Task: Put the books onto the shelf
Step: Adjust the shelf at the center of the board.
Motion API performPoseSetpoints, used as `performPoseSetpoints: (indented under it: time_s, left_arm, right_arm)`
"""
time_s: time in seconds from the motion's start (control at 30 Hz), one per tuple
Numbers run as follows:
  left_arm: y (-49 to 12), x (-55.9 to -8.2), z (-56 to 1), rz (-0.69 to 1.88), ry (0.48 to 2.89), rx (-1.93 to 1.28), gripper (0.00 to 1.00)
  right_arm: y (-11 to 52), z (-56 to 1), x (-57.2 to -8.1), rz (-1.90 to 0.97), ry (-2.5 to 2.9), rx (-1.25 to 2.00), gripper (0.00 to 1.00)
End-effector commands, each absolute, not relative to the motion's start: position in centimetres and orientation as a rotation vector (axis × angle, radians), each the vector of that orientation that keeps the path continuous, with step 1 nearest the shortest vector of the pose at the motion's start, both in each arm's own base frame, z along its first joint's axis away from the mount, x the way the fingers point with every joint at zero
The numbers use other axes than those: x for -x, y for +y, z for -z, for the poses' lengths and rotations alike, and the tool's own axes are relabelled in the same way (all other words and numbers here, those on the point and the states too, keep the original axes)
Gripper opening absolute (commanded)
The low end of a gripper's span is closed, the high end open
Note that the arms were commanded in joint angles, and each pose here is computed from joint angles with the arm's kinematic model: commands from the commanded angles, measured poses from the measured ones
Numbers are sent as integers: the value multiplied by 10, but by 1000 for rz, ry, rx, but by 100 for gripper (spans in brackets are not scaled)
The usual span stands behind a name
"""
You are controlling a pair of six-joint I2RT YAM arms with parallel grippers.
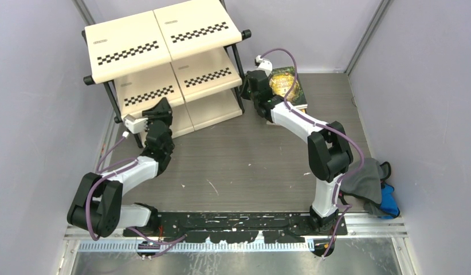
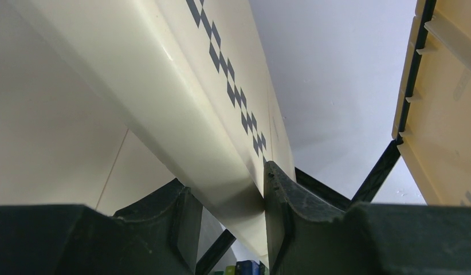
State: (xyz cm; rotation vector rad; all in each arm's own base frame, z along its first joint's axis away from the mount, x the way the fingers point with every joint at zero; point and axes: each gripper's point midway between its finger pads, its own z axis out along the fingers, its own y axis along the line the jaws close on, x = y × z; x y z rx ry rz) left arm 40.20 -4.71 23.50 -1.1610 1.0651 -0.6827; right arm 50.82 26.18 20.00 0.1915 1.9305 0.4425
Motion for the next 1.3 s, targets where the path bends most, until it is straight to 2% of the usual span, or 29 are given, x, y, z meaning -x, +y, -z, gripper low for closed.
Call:
performPoseSetpoints:
  time_s: [0.0,0.2,0.43,0.8,0.97,1.03,1.17,1.27]
  left_arm:
    - [-52,-399,-235,621,1133,1074,28]
    - [-61,-406,-236,643,1153,1059,29]
    - [-75,-410,-255,696,1158,963,47]
    - [-91,-398,-256,726,1187,933,44]
    - [-94,-390,-254,716,1190,928,45]
    - [-92,-389,-255,705,1187,930,49]
    - [-90,-388,-261,689,1184,921,67]
    - [-89,-387,-270,680,1177,903,70]
  right_arm:
    - [267,-250,-525,-516,1790,-222,28]
    - [264,-248,-529,-523,1791,-236,29]
    - [255,-249,-533,-522,1786,-252,29]
    - [256,-251,-539,-538,1790,-253,30]
    - [256,-253,-541,-536,1798,-243,30]
    - [255,-253,-541,-534,1800,-242,30]
    - [251,-253,-538,-524,1802,-246,31]
    - [245,-252,-534,-513,1805,-256,39]
